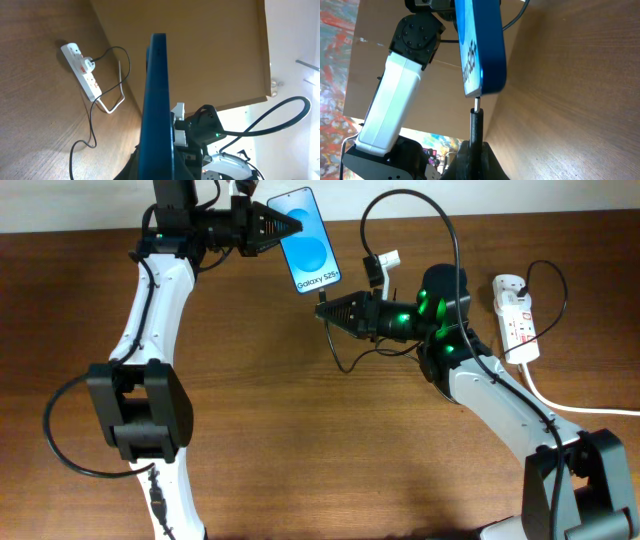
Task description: Plug charger to phone and switch on socket
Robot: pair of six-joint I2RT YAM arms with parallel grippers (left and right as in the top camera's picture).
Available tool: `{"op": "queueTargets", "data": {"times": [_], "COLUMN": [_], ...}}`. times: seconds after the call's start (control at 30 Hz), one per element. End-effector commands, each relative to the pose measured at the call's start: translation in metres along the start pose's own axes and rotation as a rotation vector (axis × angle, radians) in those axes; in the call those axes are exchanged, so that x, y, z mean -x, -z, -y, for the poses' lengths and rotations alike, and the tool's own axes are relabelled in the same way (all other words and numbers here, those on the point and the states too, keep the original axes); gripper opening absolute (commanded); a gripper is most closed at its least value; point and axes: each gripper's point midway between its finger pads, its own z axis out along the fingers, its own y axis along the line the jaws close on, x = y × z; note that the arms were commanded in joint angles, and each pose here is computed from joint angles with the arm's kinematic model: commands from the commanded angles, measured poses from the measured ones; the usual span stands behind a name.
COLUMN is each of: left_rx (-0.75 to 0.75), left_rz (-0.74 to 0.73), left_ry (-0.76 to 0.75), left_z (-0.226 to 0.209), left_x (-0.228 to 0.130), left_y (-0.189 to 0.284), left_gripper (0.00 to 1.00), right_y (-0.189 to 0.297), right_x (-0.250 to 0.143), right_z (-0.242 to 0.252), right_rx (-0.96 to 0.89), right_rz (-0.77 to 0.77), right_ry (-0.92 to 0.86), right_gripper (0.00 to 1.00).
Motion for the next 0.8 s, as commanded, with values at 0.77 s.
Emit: {"op": "queueTargets", "data": {"times": [0.77], "left_rx": [-0.067], "left_rz": [-0.091], "left_ry": [-0.026], "left_z": [0.022], "left_x": [-0.017], "left_y": [-0.024], "left_gripper": [0.00], "right_y": [0.025], "right_x": [0.008], "right_z": [-0.001], "right_rx": [0.037], "right_rz": [-0.031], "right_ry": [0.051], "right_gripper": [0.04]}}
